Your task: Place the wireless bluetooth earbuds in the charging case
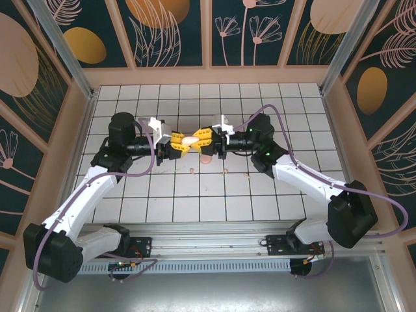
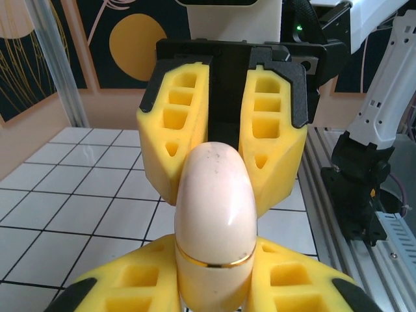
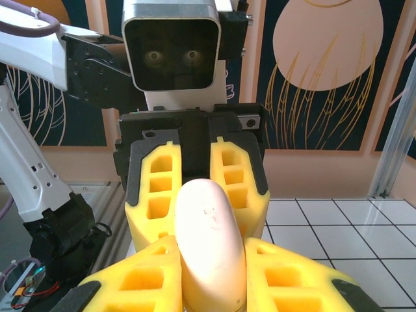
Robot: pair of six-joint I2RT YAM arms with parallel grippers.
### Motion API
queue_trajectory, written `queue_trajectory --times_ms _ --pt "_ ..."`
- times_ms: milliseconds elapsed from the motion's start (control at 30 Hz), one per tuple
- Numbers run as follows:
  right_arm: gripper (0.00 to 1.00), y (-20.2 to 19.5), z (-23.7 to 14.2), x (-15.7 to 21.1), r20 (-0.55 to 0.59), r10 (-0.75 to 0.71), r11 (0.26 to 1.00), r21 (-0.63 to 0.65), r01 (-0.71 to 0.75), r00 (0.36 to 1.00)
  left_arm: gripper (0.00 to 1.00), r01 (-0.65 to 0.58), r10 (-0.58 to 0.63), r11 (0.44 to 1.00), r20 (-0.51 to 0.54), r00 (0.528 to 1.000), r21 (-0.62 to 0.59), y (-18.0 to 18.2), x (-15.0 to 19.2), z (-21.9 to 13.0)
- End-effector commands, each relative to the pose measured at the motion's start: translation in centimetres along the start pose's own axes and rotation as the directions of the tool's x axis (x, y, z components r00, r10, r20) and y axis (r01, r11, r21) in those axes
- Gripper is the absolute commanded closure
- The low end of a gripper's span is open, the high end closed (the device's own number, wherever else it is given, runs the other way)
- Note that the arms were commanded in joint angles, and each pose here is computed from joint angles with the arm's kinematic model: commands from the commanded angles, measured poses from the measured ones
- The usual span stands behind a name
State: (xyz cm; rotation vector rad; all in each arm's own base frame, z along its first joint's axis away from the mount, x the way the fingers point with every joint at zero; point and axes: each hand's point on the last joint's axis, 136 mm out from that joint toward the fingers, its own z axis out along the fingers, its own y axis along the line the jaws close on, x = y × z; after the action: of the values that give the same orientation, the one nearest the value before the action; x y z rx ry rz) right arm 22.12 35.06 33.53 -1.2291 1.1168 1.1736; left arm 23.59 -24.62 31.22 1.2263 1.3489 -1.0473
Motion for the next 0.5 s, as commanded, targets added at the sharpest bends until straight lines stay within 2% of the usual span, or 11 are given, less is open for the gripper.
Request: queue_trajectory --times_ms 0,100,200,267,467 --pt "0.78 -0.6 0.0 -0.9 0.014 -0.035 0.999 0.032 0.035 0.999 0.84 -0.048 0.048 0.999 0.014 0.999 0.005 -0.1 -0.3 0.2" --pt "0.59 -1.6 -0.4 -1.0 0.024 -0.013 0.997 0.081 0.011 1.0 0.88 -0.046 0.045 0.999 0.005 0.999 0.005 0.5 0.2 0.5" --pt "0.5 -2.3 -0.9 -1.4 0.038 0.0 0.995 0.099 -0.004 0.999 0.89 -0.047 0.047 0.999 -0.004 0.999 0.007 0.8 0.8 0.7" --pt "0.47 -2.7 -1.2 -1.4 0.038 0.001 0.994 0.111 -0.005 0.999 0.89 -0.047 0.048 0.999 -0.012 0.999 0.005 1.1 1.2 0.9" --pt "0.45 -3.4 -1.3 -1.2 0.036 0.011 0.992 0.127 -0.016 0.999 0.89 -0.042 0.042 0.999 -0.01 0.999 0.017 1.3 1.2 1.1"
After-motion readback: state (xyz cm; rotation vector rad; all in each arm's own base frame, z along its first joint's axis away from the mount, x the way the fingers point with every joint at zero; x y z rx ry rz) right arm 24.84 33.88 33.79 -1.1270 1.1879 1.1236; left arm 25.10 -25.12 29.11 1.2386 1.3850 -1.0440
